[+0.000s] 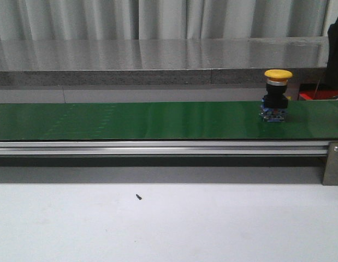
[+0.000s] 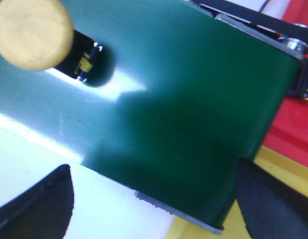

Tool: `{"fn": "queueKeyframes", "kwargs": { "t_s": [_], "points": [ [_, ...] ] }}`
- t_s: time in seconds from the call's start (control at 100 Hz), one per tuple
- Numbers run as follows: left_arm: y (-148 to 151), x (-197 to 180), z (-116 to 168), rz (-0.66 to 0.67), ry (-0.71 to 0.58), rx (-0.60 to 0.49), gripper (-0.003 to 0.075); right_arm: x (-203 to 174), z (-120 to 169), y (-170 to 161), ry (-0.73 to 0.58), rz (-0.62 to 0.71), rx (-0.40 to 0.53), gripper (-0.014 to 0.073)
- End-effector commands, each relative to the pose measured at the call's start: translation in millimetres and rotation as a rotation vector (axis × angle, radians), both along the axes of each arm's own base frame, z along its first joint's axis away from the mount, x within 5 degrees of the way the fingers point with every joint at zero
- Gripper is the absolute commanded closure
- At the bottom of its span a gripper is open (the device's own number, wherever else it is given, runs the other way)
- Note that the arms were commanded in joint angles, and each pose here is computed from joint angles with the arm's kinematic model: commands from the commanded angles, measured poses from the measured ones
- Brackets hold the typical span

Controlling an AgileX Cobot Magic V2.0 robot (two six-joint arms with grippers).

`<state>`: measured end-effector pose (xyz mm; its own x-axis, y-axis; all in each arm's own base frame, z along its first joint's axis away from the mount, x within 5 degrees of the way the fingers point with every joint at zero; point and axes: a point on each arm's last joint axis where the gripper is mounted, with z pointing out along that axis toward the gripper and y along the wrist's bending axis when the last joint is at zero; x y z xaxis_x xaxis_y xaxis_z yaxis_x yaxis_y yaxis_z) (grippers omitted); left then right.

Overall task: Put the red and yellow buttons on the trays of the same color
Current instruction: 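Return the right gripper to the conveyor end and grasp the next yellow button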

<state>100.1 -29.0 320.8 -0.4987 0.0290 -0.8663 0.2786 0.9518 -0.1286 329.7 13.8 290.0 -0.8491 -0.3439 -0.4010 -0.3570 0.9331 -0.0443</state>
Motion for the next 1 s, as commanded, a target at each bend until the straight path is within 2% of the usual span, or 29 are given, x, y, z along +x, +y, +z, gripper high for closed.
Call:
{"fn": "queueKeyframes", "kwargs": {
  "t_s": [0.0,0.36,0.73,0.85,0.99],
  "points": [
    [-0.7,1.8,13.9,0.013,-0.077,-0.038,0.0740,5.9,12.8,7.4,-0.083,0.028,0.001,-0.0050],
    [-0.7,1.8,13.9,0.013,-0.077,-0.038,0.0740,26.4,-16.7,15.6,-0.047,0.013,0.058,-0.0050],
    [-0.7,1.8,13.9,0.013,-0.077,-0.038,0.0740,32.5,-17.6,16.1,-0.092,0.000,0.069,-0.0038],
    [-0.7,1.8,13.9,0.013,-0.077,-0.038,0.0740,36.6,-15.4,15.2,-0.141,-0.020,0.074,0.0081],
    [-0.7,1.8,13.9,0.013,-0.077,-0.038,0.0740,39.0,-13.9,14.7,-0.168,-0.053,0.088,0.0318]
  ]
}}
